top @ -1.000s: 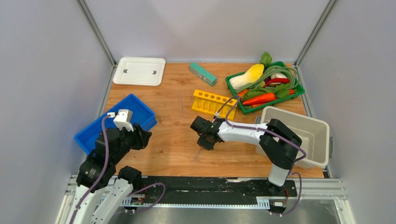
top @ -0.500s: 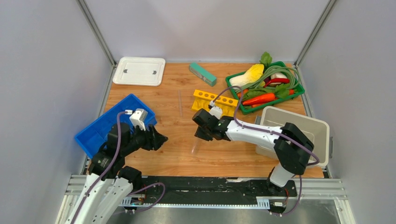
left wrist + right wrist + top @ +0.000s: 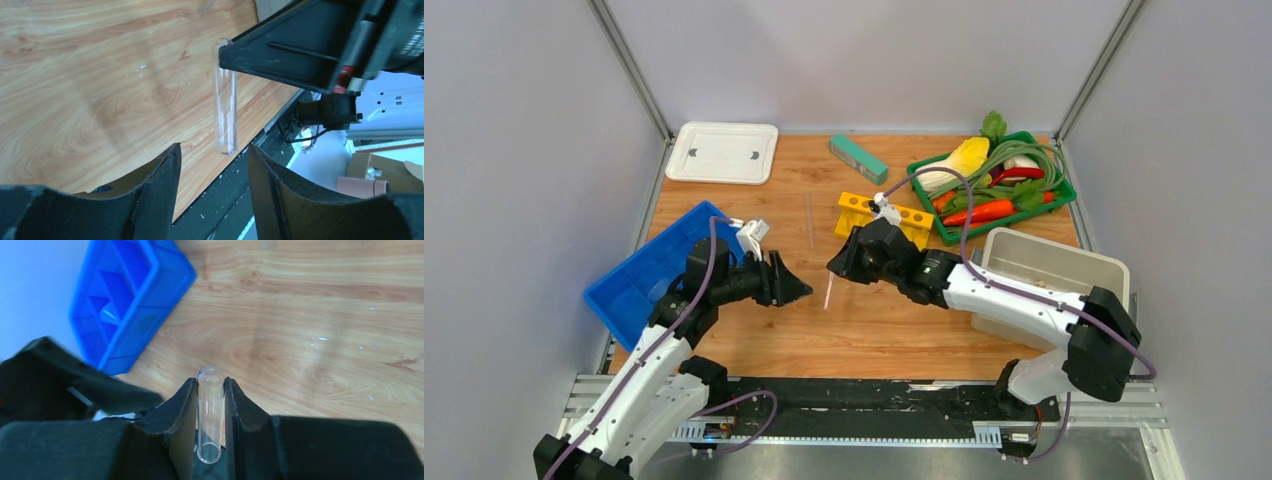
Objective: Organize the chemistry lab equipment
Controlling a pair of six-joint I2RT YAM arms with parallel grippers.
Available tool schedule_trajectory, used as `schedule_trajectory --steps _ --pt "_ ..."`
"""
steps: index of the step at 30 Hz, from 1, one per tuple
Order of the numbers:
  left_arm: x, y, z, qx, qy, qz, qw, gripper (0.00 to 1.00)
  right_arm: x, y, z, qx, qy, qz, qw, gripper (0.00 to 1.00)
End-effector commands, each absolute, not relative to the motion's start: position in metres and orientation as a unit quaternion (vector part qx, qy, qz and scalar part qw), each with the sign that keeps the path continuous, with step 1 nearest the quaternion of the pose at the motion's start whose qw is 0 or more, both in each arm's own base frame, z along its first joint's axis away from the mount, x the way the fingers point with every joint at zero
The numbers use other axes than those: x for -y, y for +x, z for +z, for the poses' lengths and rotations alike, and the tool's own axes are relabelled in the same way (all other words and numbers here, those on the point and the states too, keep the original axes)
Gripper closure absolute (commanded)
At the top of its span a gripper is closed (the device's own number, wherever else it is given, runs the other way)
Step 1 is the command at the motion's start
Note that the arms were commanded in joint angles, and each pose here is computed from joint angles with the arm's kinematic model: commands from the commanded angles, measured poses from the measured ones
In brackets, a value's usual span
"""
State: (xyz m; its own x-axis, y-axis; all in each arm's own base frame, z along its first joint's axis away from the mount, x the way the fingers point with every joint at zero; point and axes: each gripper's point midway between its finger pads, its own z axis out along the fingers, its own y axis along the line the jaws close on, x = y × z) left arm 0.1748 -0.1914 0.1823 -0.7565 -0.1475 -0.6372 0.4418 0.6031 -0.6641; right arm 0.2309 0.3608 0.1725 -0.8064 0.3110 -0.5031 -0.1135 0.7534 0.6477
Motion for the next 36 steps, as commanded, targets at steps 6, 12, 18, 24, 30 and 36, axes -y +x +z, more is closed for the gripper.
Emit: schedule_trajectory --steps 6,12,18,24,30,36 --pt "0.220 0.180 0.225 -0.760 0.118 -0.532 0.355 0.40 -0.378 0.222 0.250 -0.816 0.034 0.470 0.335 0.84" --pt "0.228 0.179 0.222 -0.759 0.115 -0.545 0.337 0.40 -0.380 0.217 0.263 -0.804 0.033 0.488 0.336 0.84" --pt "0.233 0.182 0.215 -0.762 0.117 -0.548 0.326 0.46 -0.382 0.214 0.268 -0.794 0.037 0.507 0.332 0.83" --pt "0.231 0.184 0.215 -0.763 0.127 -0.533 0.343 0.73 -0.378 0.209 0.269 -0.797 0.020 0.507 0.327 0.78" --pt "0.219 0.180 0.216 -0.778 0.172 -0.483 0.363 0.78 -0.369 0.201 0.276 -0.810 -0.031 0.509 0.291 0.52" --pt "0.213 0.171 0.224 -0.773 0.223 -0.454 0.383 0.78 -0.373 0.198 0.288 -0.804 -0.087 0.531 0.253 0.45"
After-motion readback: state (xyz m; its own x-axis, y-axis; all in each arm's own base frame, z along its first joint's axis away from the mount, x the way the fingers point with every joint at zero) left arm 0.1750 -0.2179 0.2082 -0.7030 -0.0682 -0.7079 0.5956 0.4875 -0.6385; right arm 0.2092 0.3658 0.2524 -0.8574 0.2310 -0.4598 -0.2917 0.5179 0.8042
